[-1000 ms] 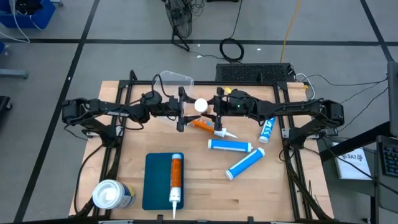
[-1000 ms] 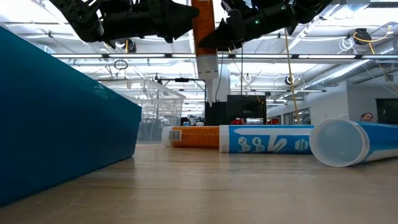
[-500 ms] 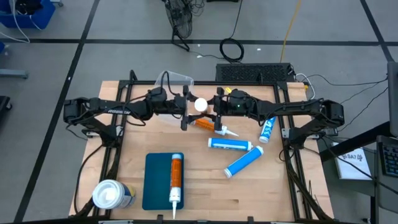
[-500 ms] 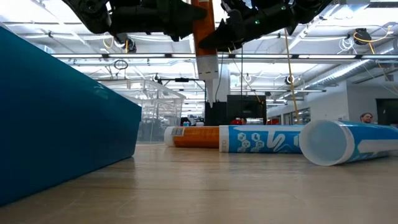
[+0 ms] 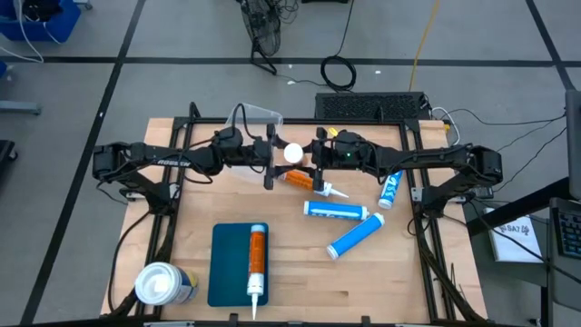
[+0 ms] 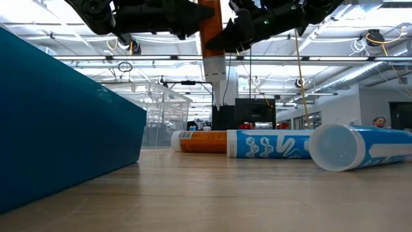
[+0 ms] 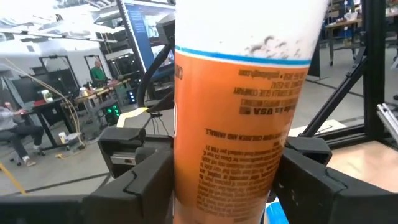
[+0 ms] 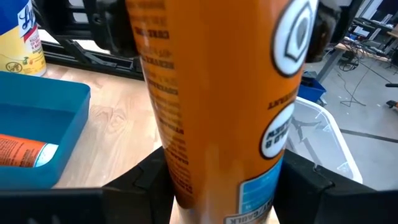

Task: Pick & place silicon tubes, Sealant and Lysol wipes
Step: Put the top orange sealant into the blue bin

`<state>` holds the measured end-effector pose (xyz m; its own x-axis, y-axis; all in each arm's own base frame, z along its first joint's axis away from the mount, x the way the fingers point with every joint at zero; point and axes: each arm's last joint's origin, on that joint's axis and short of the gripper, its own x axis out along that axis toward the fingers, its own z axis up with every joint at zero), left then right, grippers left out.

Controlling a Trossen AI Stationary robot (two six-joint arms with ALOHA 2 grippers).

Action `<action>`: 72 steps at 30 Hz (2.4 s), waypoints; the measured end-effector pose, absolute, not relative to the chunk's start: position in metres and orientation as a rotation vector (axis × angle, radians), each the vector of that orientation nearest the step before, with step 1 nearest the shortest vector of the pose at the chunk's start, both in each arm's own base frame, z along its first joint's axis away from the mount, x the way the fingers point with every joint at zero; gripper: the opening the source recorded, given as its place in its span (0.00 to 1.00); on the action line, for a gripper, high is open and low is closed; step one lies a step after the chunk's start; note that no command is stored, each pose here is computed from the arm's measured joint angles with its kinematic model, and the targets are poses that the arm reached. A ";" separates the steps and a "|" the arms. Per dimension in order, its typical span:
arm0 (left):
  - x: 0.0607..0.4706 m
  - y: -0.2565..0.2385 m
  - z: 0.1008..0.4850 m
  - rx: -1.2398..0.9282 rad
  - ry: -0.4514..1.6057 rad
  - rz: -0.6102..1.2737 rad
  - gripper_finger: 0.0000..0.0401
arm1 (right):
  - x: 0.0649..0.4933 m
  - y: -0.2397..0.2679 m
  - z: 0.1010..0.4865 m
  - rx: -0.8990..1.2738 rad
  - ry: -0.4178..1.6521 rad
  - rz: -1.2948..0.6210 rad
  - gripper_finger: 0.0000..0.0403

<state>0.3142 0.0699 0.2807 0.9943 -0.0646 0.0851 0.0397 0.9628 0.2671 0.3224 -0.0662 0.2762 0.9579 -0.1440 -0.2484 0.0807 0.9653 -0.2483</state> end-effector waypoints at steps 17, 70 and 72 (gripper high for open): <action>0.304 0.068 0.284 0.289 -0.013 -0.049 0.52 | 0.321 -0.069 0.274 -0.247 0.308 -0.199 0.87; 0.233 -0.130 0.220 -1.891 1.120 0.677 0.52 | 0.313 -0.078 0.269 -0.507 0.485 -0.398 0.94; 0.229 -0.130 0.216 -1.868 1.140 0.736 0.52 | 0.313 -0.077 0.268 -0.506 0.494 -0.393 0.94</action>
